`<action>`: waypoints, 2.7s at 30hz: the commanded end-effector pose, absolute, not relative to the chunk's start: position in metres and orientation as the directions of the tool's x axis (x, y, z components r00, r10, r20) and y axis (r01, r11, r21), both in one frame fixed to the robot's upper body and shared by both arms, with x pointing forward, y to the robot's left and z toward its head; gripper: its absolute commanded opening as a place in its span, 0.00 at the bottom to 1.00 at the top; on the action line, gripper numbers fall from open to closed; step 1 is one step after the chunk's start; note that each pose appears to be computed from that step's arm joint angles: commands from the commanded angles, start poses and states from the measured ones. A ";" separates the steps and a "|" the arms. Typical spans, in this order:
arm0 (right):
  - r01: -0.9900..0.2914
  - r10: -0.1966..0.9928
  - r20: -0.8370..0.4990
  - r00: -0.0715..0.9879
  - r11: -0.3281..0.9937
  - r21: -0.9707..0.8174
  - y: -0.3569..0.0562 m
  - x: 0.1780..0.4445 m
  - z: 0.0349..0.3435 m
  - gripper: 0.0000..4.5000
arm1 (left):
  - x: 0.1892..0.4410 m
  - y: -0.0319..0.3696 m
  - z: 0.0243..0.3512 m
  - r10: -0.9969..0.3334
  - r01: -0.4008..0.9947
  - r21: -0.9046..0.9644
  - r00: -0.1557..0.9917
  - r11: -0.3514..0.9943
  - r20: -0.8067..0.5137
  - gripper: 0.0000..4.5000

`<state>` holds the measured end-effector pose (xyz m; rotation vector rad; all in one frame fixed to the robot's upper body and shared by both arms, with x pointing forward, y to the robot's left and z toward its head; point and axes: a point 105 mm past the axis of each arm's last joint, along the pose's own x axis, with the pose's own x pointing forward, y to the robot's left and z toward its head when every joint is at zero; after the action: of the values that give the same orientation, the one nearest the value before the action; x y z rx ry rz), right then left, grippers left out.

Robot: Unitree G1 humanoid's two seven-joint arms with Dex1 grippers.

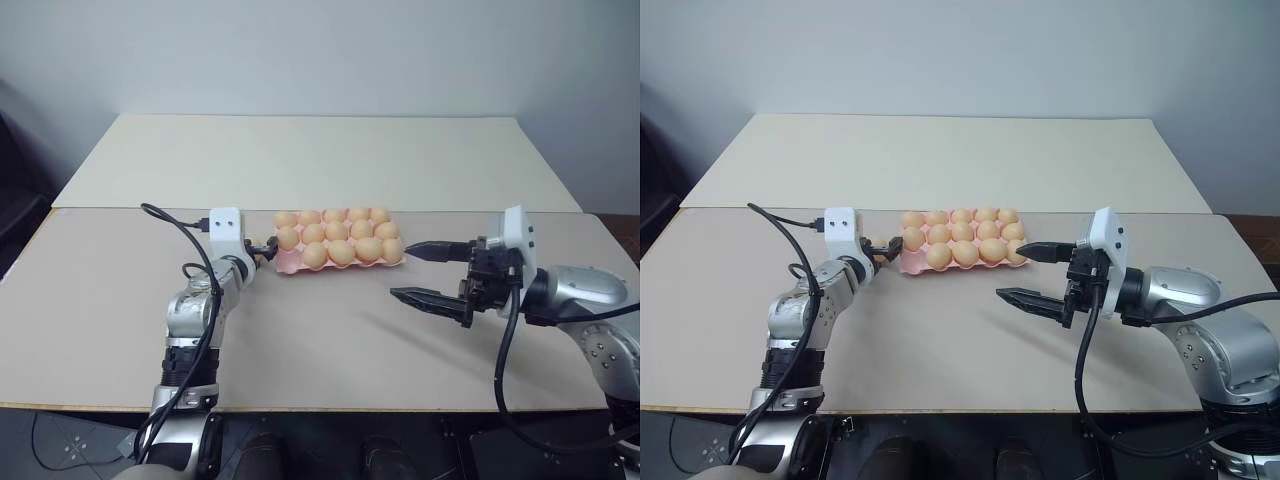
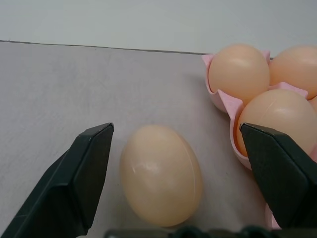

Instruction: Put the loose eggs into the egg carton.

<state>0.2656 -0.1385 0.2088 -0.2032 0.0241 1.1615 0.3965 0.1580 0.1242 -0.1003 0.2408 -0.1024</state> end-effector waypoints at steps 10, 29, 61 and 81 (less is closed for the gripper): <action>-0.907 0.910 -0.102 0.402 0.380 -0.182 -0.139 0.262 0.219 1.00 | 0.394 0.162 0.123 -0.082 0.052 -0.127 0.968 0.991 -0.239 0.33; -0.900 0.904 -0.095 0.416 0.394 -0.189 -0.140 0.263 0.219 1.00 | 0.349 0.165 0.194 -0.307 0.311 -0.079 0.950 0.947 0.053 0.33; -0.888 0.892 -0.094 0.441 0.419 -0.188 -0.143 0.261 0.219 1.00 | 0.362 0.106 0.140 -0.462 0.463 -0.011 0.880 0.886 -0.109 0.49; -0.894 0.899 -0.095 0.429 0.407 -0.185 -0.140 0.262 0.218 1.00 | 0.348 0.127 0.161 -0.457 0.457 -0.019 0.889 0.889 -0.020 0.90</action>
<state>0.2646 -0.1419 0.2078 -0.1972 0.0210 1.1221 0.3531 0.1278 0.1425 -0.0139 0.0992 -0.4541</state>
